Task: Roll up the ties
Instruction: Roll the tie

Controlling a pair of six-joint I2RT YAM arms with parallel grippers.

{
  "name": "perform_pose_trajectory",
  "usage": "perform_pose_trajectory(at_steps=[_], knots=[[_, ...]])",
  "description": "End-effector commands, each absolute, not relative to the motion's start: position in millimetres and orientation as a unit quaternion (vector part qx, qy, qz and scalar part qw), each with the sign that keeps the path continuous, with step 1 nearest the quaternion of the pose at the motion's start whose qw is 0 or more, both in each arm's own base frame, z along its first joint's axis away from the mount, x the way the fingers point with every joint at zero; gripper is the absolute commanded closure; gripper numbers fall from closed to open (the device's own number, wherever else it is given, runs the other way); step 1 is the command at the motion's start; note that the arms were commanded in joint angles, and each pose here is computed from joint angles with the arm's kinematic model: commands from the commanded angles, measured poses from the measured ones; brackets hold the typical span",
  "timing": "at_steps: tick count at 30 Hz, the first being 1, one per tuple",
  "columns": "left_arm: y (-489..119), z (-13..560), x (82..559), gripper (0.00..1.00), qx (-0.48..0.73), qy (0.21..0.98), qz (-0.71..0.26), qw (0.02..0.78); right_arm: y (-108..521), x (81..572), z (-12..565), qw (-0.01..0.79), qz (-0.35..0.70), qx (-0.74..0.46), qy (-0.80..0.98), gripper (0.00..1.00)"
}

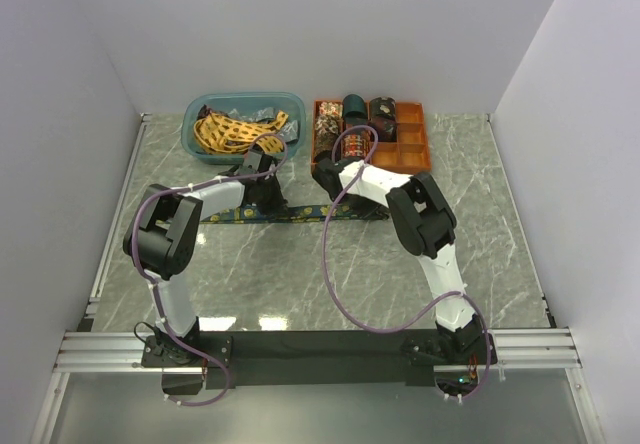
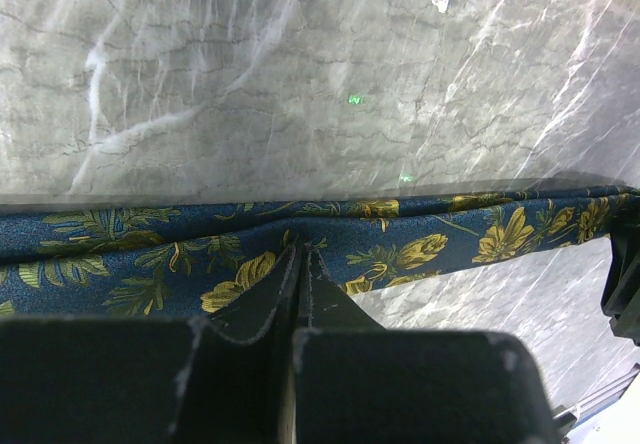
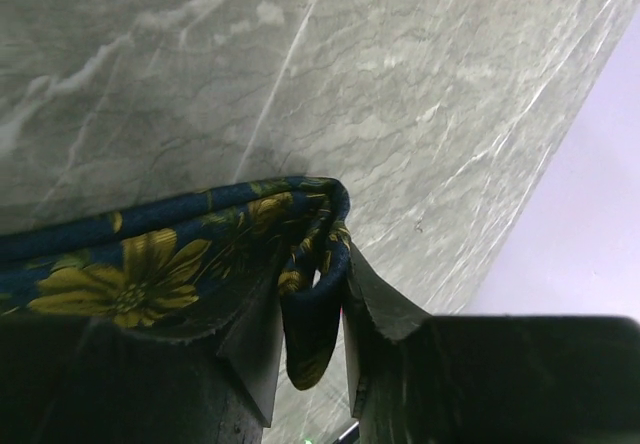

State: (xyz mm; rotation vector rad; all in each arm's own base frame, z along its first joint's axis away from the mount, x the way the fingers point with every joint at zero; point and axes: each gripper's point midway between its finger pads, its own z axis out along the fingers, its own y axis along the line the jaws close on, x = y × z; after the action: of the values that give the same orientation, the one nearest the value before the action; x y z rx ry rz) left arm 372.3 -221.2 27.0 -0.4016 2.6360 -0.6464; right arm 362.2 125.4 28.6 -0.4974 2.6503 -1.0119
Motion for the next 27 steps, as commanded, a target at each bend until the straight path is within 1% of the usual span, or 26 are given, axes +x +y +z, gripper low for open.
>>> perform_pose_trajectory(at_steps=[1, 13, 14, 15, 16, 27], knots=[[-228, 23, 366, 0.96, -0.139, 0.943, -0.237, 0.188, 140, 368, 56, 0.169, -0.331, -0.154, 0.916, 0.65], [-231, 22, 364, 0.96, -0.134, 0.944, -0.237, 0.185, 146, 369, 69, 0.183, -0.323, -0.149, 0.916, 0.65], [-231, 22, 364, 0.96, -0.134, 0.944, -0.237, 0.186, 149, 369, 69, 0.184, -0.318, -0.150, 0.918, 0.64], [-231, 22, 364, 0.96, -0.134, 0.944, -0.237, 0.186, 150, 369, 69, 0.184, -0.314, -0.151, 0.919, 0.58], [-231, 22, 364, 0.97, -0.132, 0.944, -0.237, 0.186, 152, 369, 71, 0.186, -0.309, -0.150, 0.920, 0.58], [-232, 24, 364, 0.97, -0.130, 0.944, -0.237, 0.187, 166, 371, 73, 0.197, -0.260, -0.142, 0.935, 0.57]])
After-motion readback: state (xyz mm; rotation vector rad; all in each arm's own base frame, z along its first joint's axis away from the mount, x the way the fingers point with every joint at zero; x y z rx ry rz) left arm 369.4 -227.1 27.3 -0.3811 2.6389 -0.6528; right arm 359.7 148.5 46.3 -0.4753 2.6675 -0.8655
